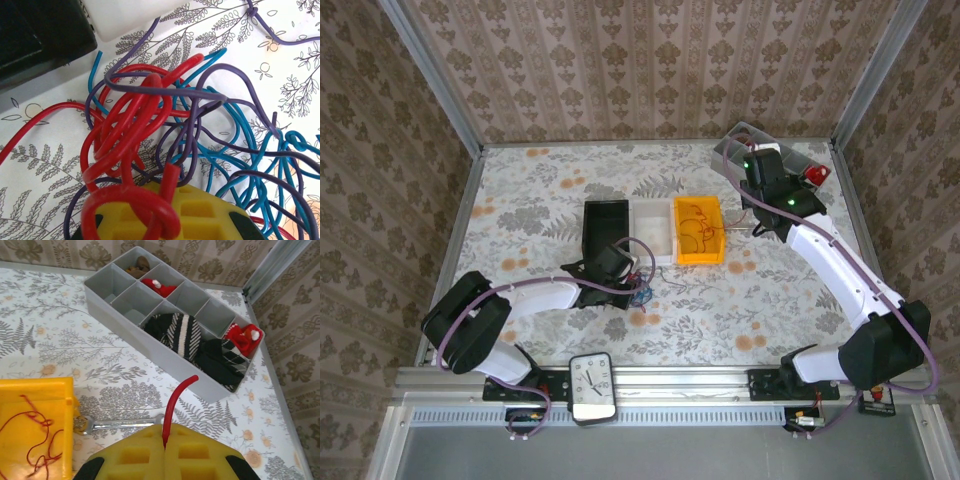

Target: Untangle the cables

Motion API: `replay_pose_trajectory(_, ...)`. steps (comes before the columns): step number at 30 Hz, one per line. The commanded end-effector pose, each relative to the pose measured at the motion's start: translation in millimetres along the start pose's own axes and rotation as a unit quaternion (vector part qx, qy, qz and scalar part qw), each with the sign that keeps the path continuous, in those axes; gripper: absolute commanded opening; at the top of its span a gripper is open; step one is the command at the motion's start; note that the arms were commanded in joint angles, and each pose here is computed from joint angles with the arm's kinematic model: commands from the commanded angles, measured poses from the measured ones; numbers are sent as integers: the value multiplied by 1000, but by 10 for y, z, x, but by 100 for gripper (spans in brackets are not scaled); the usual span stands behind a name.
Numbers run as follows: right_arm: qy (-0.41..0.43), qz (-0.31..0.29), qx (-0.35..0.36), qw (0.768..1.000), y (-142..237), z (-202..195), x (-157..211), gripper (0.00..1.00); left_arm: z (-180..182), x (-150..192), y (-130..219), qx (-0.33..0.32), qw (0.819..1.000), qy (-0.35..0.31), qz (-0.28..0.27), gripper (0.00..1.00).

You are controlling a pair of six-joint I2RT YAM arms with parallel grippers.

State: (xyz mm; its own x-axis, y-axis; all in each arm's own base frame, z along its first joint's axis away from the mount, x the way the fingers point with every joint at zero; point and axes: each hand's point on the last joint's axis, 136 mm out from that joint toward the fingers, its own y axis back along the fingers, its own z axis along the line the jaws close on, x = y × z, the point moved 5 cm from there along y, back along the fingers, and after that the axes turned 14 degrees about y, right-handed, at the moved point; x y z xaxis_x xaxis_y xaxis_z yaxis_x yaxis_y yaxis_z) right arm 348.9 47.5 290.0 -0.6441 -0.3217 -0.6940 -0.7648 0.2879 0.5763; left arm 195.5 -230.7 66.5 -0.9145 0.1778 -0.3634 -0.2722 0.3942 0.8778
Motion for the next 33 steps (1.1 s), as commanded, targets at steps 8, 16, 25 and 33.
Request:
replay_pose_trajectory(8, 75, 6, 2, 997, -91, 339, -64, 0, -51, 38, -52, 5, 1000, -19, 20, 0)
replay_pose_trajectory(16, 113, -3, -65, 991, -221, 1008, -169, 0, -47, 59, -50, 1, 1000, -19, 22, 0)
replay_pose_trajectory(25, 74, 7, -185, 980, -326, 1435, -23, 0, -44, 71, -44, -3, 999, -20, 25, 0)
replay_pose_trajectory(33, 45, 50, -227, 972, -624, 1661, 267, 0, -44, 73, -41, -4, 999, -21, 26, 0)
